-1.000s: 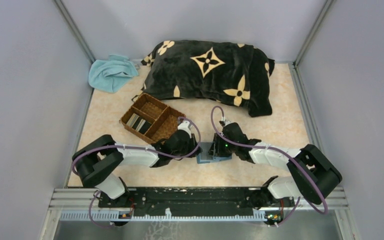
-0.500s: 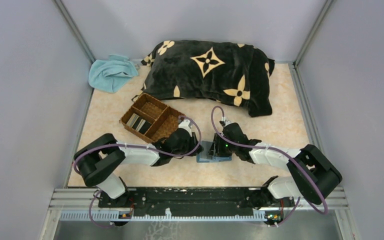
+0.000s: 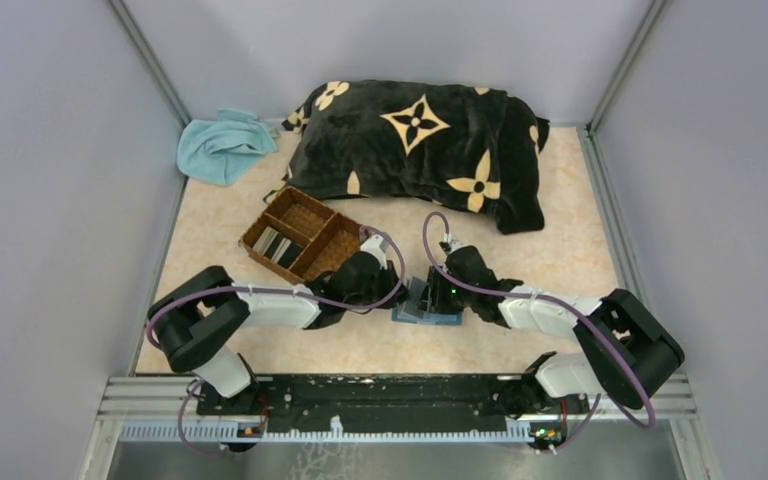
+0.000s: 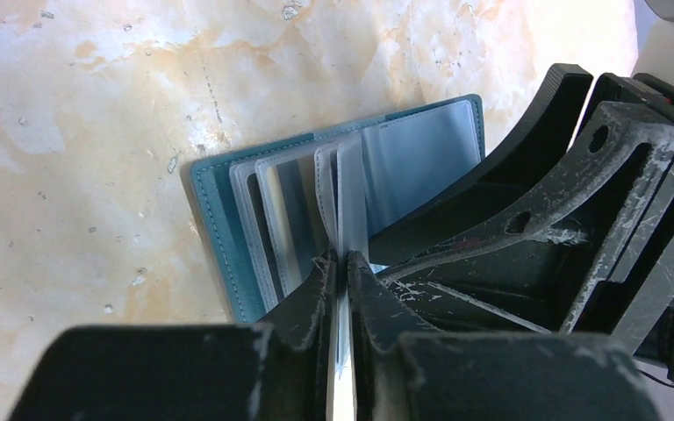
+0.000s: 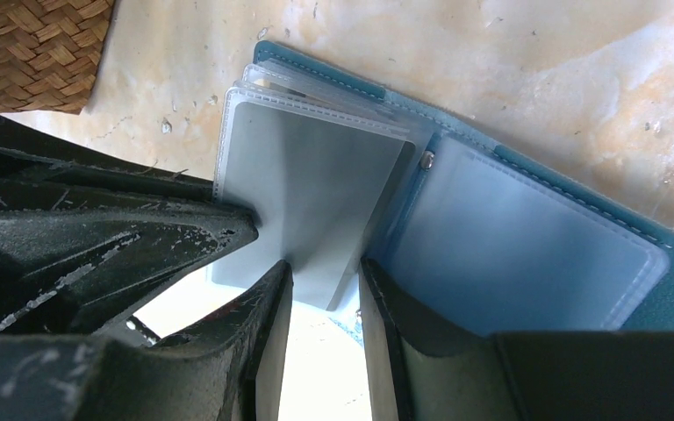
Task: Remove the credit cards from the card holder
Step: Remove the credit card from the card holder.
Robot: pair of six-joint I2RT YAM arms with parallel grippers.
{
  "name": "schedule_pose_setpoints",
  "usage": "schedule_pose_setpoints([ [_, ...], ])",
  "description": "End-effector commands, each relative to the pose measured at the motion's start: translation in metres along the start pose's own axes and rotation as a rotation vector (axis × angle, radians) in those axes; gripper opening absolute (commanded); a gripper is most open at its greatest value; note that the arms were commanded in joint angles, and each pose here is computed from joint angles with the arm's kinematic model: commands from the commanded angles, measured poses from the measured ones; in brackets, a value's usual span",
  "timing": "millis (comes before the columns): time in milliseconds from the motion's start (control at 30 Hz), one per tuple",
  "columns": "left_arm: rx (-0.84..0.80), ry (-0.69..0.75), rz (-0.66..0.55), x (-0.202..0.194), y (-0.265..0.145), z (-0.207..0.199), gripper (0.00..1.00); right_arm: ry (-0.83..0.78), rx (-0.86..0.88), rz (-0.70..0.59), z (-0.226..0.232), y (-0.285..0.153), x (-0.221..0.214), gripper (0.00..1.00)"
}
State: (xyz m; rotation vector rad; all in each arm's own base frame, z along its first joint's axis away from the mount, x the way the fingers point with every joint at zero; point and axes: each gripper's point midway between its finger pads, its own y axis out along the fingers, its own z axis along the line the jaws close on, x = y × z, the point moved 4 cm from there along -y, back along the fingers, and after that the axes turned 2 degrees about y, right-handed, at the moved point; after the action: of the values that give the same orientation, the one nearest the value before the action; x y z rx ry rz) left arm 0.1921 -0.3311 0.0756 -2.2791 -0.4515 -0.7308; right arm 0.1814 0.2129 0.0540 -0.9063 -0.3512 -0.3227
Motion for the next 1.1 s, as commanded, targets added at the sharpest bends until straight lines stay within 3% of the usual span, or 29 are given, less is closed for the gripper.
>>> schedule_pose_setpoints([
  [0,-0.173,-0.014,0.031,0.001,-0.001,-0.039,0.06,-0.006,-0.054,0.031,-0.014,0.002,-0.012,0.35],
  [67,-0.172,-0.013,0.041,-0.001,0.001,-0.038,0.00,-0.006,-0.047,0.023,-0.011,-0.001,-0.010,0.35],
  [367,-0.161,-0.008,0.053,-0.006,0.007,-0.034,0.00,-0.026,-0.017,-0.054,0.009,-0.031,0.010,0.35],
  [700,-0.106,0.021,0.036,0.003,0.006,-0.032,0.00,-0.055,-0.108,-0.203,0.015,-0.077,0.039,0.44],
  [1067,0.207,0.170,0.021,0.029,-0.022,-0.005,0.00,-0.059,-0.178,-0.235,0.002,-0.090,0.040,0.45],
])
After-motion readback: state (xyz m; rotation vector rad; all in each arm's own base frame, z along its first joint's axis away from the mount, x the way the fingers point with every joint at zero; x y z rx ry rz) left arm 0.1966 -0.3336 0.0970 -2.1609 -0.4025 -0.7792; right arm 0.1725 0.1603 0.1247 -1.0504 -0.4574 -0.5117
